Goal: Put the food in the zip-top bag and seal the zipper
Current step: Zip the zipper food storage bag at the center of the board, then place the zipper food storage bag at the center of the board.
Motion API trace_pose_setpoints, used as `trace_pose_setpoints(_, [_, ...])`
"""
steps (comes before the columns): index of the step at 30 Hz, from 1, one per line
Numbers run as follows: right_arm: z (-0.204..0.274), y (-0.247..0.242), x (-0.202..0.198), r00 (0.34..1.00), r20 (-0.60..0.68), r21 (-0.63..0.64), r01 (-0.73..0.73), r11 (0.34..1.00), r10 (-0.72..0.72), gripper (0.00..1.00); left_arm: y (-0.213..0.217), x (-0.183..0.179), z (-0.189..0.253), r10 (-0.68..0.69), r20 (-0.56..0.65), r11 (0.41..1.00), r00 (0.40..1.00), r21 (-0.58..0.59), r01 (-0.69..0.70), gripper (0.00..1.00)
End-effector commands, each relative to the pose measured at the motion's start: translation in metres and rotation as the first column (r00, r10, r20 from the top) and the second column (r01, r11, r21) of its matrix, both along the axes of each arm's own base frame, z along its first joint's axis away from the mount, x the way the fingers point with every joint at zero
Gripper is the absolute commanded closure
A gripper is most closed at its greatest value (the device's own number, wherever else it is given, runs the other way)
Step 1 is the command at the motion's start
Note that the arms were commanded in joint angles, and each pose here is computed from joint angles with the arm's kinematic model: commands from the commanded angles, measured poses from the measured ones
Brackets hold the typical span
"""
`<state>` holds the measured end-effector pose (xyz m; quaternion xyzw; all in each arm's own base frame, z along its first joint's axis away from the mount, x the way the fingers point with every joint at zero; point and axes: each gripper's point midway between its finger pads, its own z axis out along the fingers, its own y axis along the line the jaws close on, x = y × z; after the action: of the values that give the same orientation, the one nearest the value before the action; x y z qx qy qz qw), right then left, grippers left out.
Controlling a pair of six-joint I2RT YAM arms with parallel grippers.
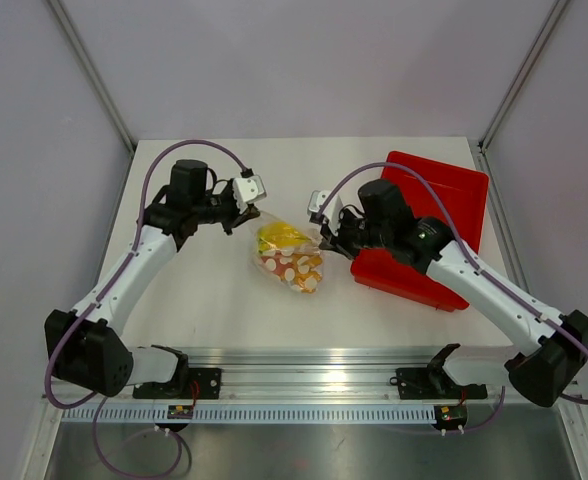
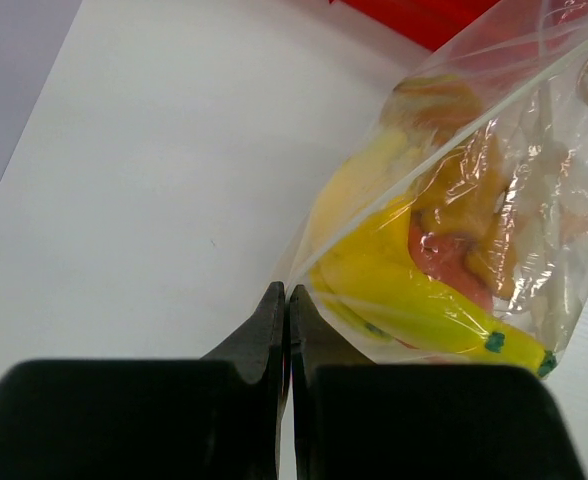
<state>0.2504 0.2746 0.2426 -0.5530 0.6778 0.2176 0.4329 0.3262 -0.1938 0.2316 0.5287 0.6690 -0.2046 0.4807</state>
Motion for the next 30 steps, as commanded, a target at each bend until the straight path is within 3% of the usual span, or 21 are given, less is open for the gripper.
trace_pose_setpoints(1, [0.000, -0.020, -0.015, 0.999, -0.019, -0.013, 0.037, 0.999, -0.037, 1.00, 0.024, 0.026, 0.003, 0.104, 0.075, 0.993, 0.992, 0.054, -0.108, 1.00])
trace_pose_setpoints(15, [0.007, -0.028, -0.022, 0.997, -0.009, 0.041, 0.083, 0.996, -0.083, 1.00, 0.016, 0.022, 0.009, 0.094, 0.042, 0.996, 0.995, -0.005, -0.094, 1.00])
trace_pose_setpoints(19, [0.029, -0.016, 0.026, 0.972, 0.124, 0.109, 0.187, 0.976, -0.200, 1.00, -0.005, 0.035, 0.024, 0.103, 0.061, 0.992, 0.993, -0.077, -0.098, 1.00])
trace_pose_setpoints(22, [0.052, -0.011, 0.072, 0.917, 0.278, 0.137, 0.256, 0.957, -0.285, 1.00, -0.011, 0.059, 0.040, 0.159, 0.119, 0.982, 0.980, -0.118, -0.145, 0.99])
trace_pose_setpoints(25, [0.076, -0.004, 0.104, 0.881, 0.347, 0.143, 0.289, 0.946, -0.322, 1.00, -0.011, 0.080, 0.063, 0.222, 0.169, 0.966, 0.960, -0.176, -0.192, 0.94])
trace_pose_setpoints(26, [0.079, -0.002, 0.108, 0.878, 0.356, 0.137, 0.288, 0.948, -0.319, 1.00, -0.011, 0.083, 0.068, 0.223, 0.172, 0.965, 0.959, -0.175, -0.193, 0.91])
trace_pose_setpoints(27, [0.084, 0.001, 0.109, 0.882, 0.358, 0.138, 0.276, 0.951, -0.308, 1.00, -0.011, 0.083, 0.079, 0.226, 0.178, 0.964, 0.958, -0.181, -0.194, 0.68])
trace_pose_setpoints(29, [0.080, 0.011, 0.098, 0.910, 0.333, 0.153, 0.206, 0.966, -0.247, 0.93, -0.010, 0.077, 0.094, 0.235, 0.182, 0.958, 0.955, -0.207, -0.197, 0.42])
trace_pose_setpoints(30, [0.079, 0.016, 0.092, 0.920, 0.326, 0.169, 0.171, 0.971, -0.218, 0.79, -0.008, 0.073, 0.098, 0.241, 0.188, 0.956, 0.952, -0.218, -0.199, 0.24])
